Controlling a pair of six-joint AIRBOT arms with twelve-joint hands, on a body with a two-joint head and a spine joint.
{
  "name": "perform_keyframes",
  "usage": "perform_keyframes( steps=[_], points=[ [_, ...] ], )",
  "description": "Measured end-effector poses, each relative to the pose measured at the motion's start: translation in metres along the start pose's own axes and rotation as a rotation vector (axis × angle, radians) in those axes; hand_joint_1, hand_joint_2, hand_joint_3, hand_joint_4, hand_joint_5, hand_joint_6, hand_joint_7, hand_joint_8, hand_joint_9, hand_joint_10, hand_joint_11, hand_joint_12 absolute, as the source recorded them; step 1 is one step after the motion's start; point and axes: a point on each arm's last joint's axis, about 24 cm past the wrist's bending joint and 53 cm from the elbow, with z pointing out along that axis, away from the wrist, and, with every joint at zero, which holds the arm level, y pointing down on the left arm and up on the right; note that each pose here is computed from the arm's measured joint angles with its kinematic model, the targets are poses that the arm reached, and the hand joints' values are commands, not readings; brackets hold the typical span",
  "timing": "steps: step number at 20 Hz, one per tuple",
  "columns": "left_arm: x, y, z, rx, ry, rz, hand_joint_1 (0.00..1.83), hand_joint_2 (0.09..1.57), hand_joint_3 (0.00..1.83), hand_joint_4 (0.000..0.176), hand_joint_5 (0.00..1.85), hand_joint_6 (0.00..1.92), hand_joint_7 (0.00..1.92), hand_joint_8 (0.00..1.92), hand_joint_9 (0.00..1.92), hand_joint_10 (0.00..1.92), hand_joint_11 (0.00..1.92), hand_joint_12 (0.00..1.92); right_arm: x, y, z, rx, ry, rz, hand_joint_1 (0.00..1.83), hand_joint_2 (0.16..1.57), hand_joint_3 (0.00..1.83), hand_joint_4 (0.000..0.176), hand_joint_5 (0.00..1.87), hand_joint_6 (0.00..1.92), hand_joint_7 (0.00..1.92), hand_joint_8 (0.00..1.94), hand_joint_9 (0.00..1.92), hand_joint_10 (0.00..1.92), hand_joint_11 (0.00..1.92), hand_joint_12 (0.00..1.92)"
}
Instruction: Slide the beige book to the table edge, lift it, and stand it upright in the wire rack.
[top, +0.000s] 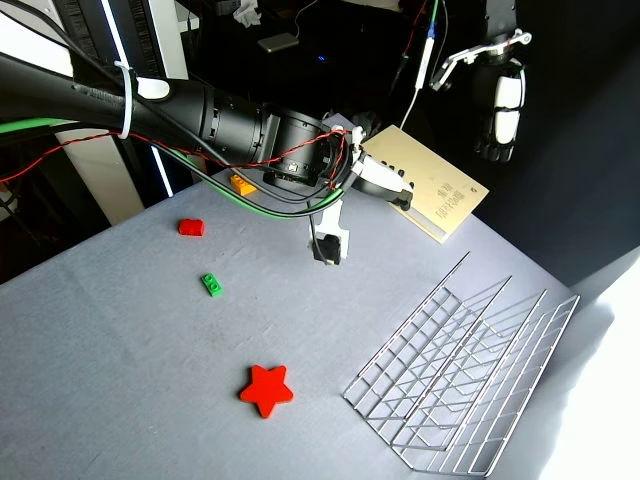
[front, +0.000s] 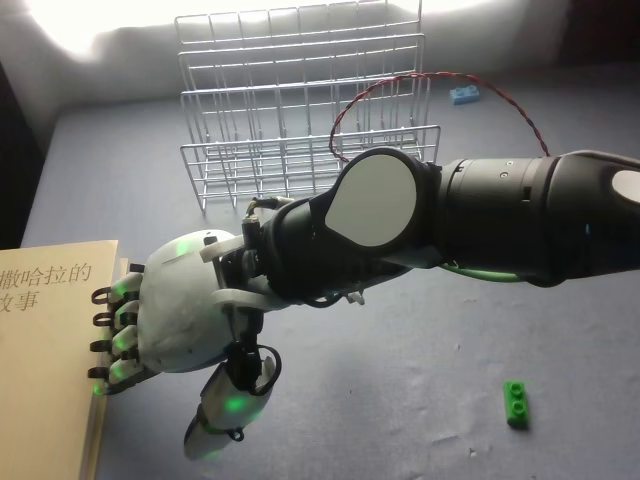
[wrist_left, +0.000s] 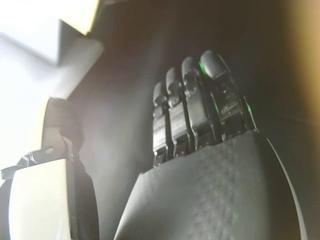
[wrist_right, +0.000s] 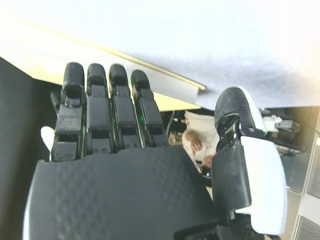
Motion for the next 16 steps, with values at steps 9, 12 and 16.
perform_keyframes(
  steps=[9, 12, 16],
  points=[
    [-0.004, 0.001, 0.016, 0.004, -0.014, 0.006, 0.77, 1.04, 0.00, 0.000, 0.34, 0.00, 0.35, 0.00, 0.36, 0.00, 0.00, 0.93, -0.001, -0.002, -0.001, 0.008, -0.007, 0.005, 0.07, 1.18, 0.00, 0.000, 0.17, 0.00, 0.18, 0.00, 0.18, 0.00, 0.00, 0.54],
    [-0.004, 0.001, 0.016, 0.002, -0.013, 0.003, 0.80, 1.04, 0.00, 0.000, 0.36, 0.01, 0.37, 0.01, 0.37, 0.00, 0.00, 0.91, 0.000, -0.008, -0.006, 0.020, -0.008, 0.006, 0.09, 1.17, 0.00, 0.000, 0.17, 0.00, 0.18, 0.00, 0.18, 0.00, 0.00, 0.55],
    [-0.004, -0.003, 0.016, 0.013, -0.012, 0.002, 0.78, 1.04, 0.00, 0.000, 0.35, 0.00, 0.37, 0.00, 0.37, 0.00, 0.00, 0.95, 0.004, -0.017, -0.013, 0.038, -0.005, 0.009, 0.11, 1.17, 0.00, 0.000, 0.17, 0.00, 0.18, 0.00, 0.17, 0.00, 0.00, 0.50]
  ],
)
